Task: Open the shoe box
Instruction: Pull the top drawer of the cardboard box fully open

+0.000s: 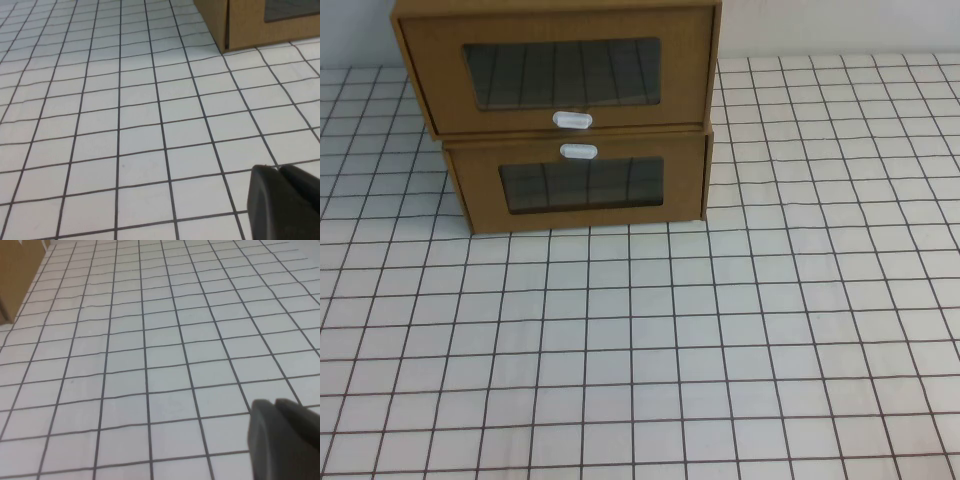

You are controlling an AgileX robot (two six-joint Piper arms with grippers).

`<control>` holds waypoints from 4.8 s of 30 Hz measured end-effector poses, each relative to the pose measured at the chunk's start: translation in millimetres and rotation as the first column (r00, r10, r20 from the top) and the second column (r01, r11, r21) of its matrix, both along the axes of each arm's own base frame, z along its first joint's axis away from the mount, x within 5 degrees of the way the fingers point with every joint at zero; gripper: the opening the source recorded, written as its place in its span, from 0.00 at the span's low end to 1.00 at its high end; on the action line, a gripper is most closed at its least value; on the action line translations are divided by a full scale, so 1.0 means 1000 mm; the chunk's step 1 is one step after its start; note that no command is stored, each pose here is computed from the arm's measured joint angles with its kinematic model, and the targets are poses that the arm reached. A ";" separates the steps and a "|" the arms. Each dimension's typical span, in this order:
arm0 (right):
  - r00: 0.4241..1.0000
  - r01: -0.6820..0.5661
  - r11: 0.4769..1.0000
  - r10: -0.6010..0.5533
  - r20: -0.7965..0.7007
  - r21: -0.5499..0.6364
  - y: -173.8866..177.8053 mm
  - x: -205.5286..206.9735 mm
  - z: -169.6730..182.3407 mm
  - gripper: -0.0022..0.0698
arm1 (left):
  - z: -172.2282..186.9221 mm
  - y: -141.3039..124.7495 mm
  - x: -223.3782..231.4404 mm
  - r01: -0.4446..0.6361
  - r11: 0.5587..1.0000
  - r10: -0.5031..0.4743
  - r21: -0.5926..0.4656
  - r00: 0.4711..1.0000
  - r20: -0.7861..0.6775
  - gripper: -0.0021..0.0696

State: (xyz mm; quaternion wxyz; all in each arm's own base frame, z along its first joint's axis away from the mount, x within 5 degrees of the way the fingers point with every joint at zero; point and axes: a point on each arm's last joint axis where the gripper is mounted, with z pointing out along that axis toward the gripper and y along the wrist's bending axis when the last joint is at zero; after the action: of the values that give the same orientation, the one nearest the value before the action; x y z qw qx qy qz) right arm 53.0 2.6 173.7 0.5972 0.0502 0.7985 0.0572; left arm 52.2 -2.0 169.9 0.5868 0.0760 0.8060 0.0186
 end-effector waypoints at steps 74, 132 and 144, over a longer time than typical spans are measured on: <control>1.000 0.000 1.000 0.000 0.000 0.000 0.000 0.000 0.000 0.01 | 0.220 -0.037 0.113 0.205 0.958 -0.240 -0.200 0.956 -0.170 0.02; 0.977 -0.048 0.815 -0.082 0.197 0.578 0.007 0.002 0.033 0.01 | 0.229 -0.121 0.405 0.526 0.827 -0.560 -0.198 0.802 -0.208 0.02; 0.925 -0.230 0.909 0.315 -0.214 0.347 0.034 0.017 0.102 0.01 | 0.233 -0.121 0.402 0.539 0.820 -0.571 -0.194 0.791 -0.218 0.02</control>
State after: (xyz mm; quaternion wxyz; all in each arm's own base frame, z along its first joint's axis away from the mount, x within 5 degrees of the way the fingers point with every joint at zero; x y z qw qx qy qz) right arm 70.1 37.1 275.8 0.4552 0.0393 0.8506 0.2603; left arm 454.4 -123.0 402.8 0.4561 0.2753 0.8187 -0.2142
